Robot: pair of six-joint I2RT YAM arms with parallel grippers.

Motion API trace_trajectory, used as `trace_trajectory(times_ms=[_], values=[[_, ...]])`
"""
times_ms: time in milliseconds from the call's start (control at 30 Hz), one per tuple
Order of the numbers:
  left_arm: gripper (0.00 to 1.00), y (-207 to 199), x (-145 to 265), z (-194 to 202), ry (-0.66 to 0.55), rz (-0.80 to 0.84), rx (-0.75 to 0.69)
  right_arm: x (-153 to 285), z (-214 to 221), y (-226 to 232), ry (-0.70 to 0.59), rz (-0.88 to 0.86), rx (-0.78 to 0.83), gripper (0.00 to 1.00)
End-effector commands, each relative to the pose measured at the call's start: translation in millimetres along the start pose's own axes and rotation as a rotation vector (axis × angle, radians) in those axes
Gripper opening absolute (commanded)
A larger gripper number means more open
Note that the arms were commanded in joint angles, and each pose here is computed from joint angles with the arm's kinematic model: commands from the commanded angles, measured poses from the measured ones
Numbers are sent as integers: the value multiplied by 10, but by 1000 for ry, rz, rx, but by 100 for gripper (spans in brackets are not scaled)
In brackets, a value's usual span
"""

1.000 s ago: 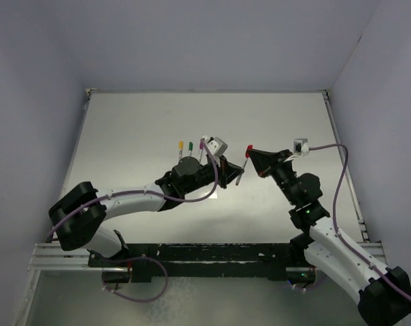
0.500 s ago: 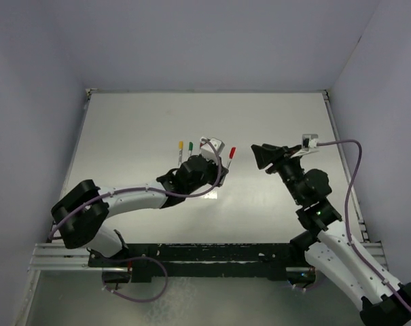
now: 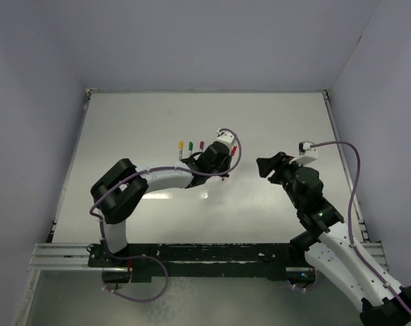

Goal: Insert the pens into the pen caps

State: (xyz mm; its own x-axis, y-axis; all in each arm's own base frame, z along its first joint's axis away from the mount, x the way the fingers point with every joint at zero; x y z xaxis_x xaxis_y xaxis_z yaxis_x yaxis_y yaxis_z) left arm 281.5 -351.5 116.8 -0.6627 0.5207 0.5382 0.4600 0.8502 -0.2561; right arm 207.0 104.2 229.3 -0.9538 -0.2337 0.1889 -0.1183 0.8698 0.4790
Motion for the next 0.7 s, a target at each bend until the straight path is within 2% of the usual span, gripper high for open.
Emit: trace_trajectory(times_ms=[0,367,667], values=[[0,140,-150,-181,13,-62,41,39,34,-60,0,35,-32,63],[7,389,-435,-233,75,-133,60,23,87,-81,10,35,-30,63],[14,470,-592,-57,134,-163,66,16,93,-79,6,33,-42,63]])
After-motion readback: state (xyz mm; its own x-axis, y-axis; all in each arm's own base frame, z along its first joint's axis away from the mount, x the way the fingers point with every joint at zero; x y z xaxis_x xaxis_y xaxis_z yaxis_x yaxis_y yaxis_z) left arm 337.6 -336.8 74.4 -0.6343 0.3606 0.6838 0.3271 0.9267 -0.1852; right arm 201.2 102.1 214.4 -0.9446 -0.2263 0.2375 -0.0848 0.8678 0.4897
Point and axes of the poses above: each gripper's point midway between its finger pads, its own x axis back along the fingers, its own y axis along the line the jaws close on, z = x × y, the point moved 6 cm from there along x, back along the fingers, and after that the axes turned 2 degrees about x, right-handed, at the moved point
